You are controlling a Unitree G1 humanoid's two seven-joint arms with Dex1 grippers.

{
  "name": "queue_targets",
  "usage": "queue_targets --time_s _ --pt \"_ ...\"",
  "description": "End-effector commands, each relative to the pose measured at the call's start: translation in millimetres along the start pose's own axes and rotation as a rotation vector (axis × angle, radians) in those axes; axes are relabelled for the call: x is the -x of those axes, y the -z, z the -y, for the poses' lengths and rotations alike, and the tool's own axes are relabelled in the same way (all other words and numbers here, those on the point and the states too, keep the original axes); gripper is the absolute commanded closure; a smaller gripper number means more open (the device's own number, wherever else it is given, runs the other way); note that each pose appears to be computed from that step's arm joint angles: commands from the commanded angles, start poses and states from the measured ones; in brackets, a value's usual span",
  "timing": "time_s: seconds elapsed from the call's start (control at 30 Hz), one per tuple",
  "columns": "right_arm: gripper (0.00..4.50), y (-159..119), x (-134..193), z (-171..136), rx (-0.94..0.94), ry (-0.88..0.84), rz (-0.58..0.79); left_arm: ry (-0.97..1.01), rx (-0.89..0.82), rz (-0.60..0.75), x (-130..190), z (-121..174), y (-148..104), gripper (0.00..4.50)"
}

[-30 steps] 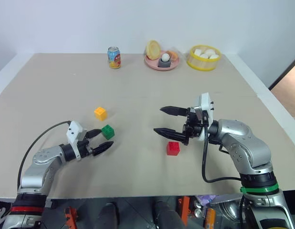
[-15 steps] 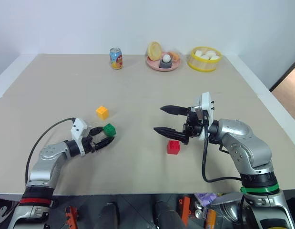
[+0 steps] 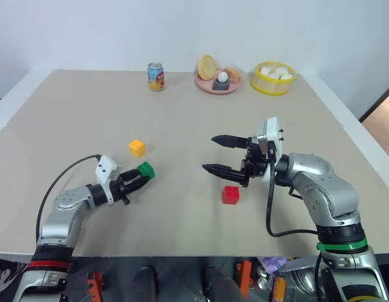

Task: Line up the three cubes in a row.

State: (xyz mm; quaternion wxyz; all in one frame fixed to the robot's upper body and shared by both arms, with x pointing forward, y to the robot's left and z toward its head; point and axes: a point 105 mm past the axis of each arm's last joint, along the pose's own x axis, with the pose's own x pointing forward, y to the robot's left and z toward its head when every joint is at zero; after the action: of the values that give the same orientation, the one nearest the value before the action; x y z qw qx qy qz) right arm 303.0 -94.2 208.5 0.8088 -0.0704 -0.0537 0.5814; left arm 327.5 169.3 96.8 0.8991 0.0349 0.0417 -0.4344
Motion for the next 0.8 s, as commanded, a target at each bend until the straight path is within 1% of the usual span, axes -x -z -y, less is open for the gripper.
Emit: queue_targets --time_s 0.03,0.1,0.2,0.3,0.4,0.6,0.8 --pt "0.0 -11.7 7.6 0.9 0.026 -0.012 0.017 0.16 -0.144 0.06 -8.9 22.3 -31.5 3.24" --pt "0.0 -8.2 15.0 -2.4 0.017 -0.04 -0.017 0.261 -0.2 0.059 -12.0 37.3 -37.5 3.24" --pt "0.0 -1.2 37.3 -5.2 -0.006 -0.069 -0.082 0.405 -0.231 0.067 -20.0 58.6 -46.6 3.24" --pt "0.0 -1.0 52.6 -7.9 -0.021 -0.081 -0.102 0.482 -0.242 0.061 -24.4 68.8 -47.7 3.24" --pt "0.0 4.2 71.5 -12.0 -0.03 -0.08 -0.158 0.574 -0.25 0.035 -30.1 78.6 -43.5 3.24" --pt "0.0 12.2 92.3 -25.3 -0.033 -0.087 -0.237 0.652 -0.252 -0.029 -31.9 79.9 -26.2 3.24" --pt "0.0 6.7 90.5 -25.6 -0.021 -0.043 -0.203 0.63 -0.255 -0.057 -44.8 72.2 -9.2 3.24"
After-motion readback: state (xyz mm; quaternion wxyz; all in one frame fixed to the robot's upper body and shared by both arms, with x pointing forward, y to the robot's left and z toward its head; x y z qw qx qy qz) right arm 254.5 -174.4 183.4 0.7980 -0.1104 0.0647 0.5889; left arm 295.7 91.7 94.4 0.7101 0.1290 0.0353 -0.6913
